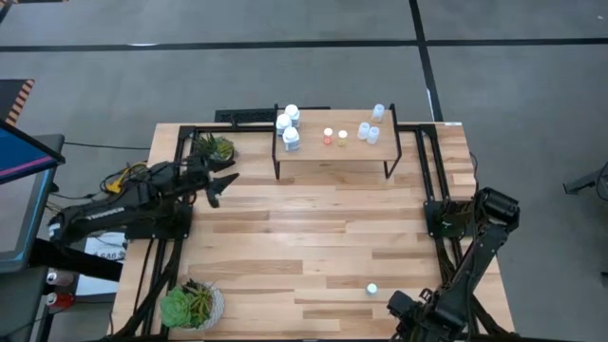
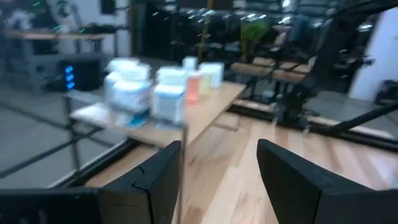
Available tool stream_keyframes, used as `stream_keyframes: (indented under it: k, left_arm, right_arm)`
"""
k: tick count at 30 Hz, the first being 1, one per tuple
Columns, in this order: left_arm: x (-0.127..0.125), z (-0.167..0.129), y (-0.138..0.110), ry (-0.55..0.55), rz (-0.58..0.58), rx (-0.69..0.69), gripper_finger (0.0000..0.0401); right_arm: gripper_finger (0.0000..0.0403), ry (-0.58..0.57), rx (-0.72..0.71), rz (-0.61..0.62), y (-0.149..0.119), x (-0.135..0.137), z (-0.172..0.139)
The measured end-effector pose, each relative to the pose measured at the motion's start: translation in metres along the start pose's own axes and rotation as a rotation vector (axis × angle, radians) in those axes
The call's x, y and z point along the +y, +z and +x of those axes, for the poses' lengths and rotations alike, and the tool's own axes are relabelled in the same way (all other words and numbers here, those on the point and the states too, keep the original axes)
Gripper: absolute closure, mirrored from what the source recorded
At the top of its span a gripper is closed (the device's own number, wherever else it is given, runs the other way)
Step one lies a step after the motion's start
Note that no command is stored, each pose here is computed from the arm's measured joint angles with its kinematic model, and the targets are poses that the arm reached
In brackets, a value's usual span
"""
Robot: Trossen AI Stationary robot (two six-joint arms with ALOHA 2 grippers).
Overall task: Pick and place medicine bottles onto shelf by color
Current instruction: Put the blue pill bottle on the shelf
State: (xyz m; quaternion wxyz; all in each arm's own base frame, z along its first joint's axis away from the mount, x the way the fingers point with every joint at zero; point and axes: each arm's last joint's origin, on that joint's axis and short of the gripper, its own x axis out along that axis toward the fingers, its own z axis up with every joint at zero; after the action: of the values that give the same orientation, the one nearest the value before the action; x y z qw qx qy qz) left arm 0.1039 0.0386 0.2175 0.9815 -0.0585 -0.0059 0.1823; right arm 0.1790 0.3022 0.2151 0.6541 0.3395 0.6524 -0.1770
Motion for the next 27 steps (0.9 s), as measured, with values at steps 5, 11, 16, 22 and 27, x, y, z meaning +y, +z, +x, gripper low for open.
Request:
stream_keyframes:
  k: [5,11,16,22,27]
  left_arm:
    - [0.002,-0.016,-0.012,0.019,-0.047,-0.022,0.0205]
    - [-0.001,-0.021,-0.026,-0.050,-0.107,-0.022,0.0205]
    - [-0.003,-0.016,-0.047,-0.091,-0.100,0.052,0.0205]
    - [-0.007,-0.014,-0.050,-0.142,0.038,-0.022,0.0205]
    - [-0.006,-0.014,-0.050,-0.131,0.030,-0.016,0.0205]
  right_arm:
    - [0.0249,-0.004,0.025,-0.003,-0.001,0.000,0.000]
    - [0.0250,-0.012,0.025,-0.022,-0.001,-0.001,0.000]
    - [0.0250,-0.010,0.024,-0.021,-0.001,-0.001,0.000]
    - [0.0255,-0.006,0.025,-0.027,-0.001,0.000,0.000]
    - [0.0253,-0.003,0.020,-0.037,0.002,0.001,0.000]
